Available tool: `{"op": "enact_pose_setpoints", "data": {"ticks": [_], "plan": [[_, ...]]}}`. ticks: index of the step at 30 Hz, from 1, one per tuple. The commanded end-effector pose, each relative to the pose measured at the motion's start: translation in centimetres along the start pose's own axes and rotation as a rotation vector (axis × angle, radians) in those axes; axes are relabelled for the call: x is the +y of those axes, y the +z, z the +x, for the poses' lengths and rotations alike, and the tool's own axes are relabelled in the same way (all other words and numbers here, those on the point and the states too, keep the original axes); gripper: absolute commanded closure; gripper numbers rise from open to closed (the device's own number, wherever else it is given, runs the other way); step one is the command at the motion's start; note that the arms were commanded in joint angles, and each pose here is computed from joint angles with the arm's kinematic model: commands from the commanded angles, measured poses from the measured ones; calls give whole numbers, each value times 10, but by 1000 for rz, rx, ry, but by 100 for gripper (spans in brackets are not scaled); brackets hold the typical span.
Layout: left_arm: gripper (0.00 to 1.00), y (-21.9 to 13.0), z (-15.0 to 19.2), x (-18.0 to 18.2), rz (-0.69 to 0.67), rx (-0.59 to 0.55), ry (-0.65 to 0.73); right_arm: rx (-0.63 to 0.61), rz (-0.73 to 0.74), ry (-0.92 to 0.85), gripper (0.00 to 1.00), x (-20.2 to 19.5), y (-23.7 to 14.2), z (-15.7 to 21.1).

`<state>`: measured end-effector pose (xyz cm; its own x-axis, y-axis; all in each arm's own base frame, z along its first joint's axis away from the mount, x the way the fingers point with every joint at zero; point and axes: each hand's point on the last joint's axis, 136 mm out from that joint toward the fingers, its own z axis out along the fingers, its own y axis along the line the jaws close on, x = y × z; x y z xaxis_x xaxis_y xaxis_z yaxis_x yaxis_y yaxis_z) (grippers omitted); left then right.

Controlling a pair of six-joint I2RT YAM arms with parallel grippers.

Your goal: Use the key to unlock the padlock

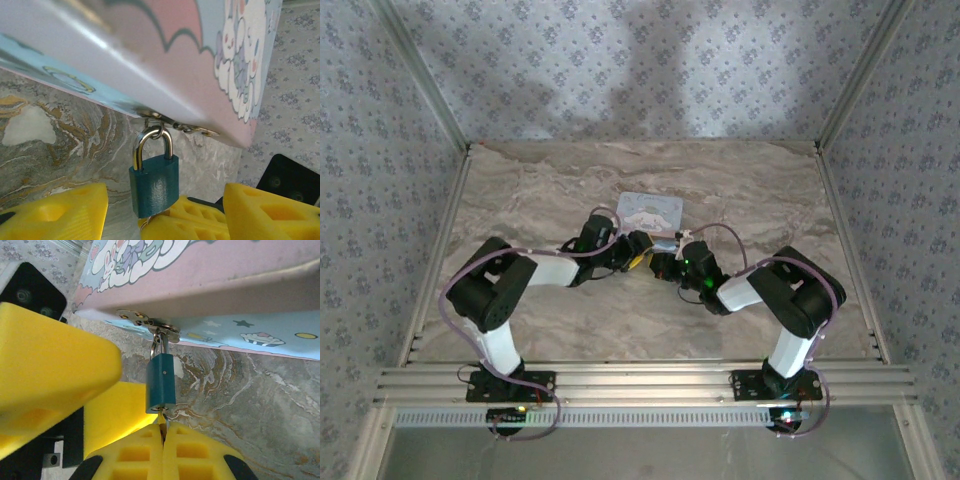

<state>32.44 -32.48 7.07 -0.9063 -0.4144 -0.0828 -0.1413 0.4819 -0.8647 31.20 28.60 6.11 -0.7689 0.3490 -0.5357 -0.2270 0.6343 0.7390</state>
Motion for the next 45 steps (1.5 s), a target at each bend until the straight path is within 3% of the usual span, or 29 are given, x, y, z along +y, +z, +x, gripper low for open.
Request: {"op": "enact_pose_setpoints", "data": {"ticks": [1,21,27,45], "plan": [[41,5,0,-8,18,1,17,-32,-62,-4,99,19,6,-12],[79,16,5,-1,7,5,-19,-52,-75,54,97,14,3,-15],[93,15,5,-3,5,2,-21,-46,-82,61,93,12,1,-15],[98,8,6,-11,11,5,-45,-94,52,-44,55,-19,-39,-17]]}}
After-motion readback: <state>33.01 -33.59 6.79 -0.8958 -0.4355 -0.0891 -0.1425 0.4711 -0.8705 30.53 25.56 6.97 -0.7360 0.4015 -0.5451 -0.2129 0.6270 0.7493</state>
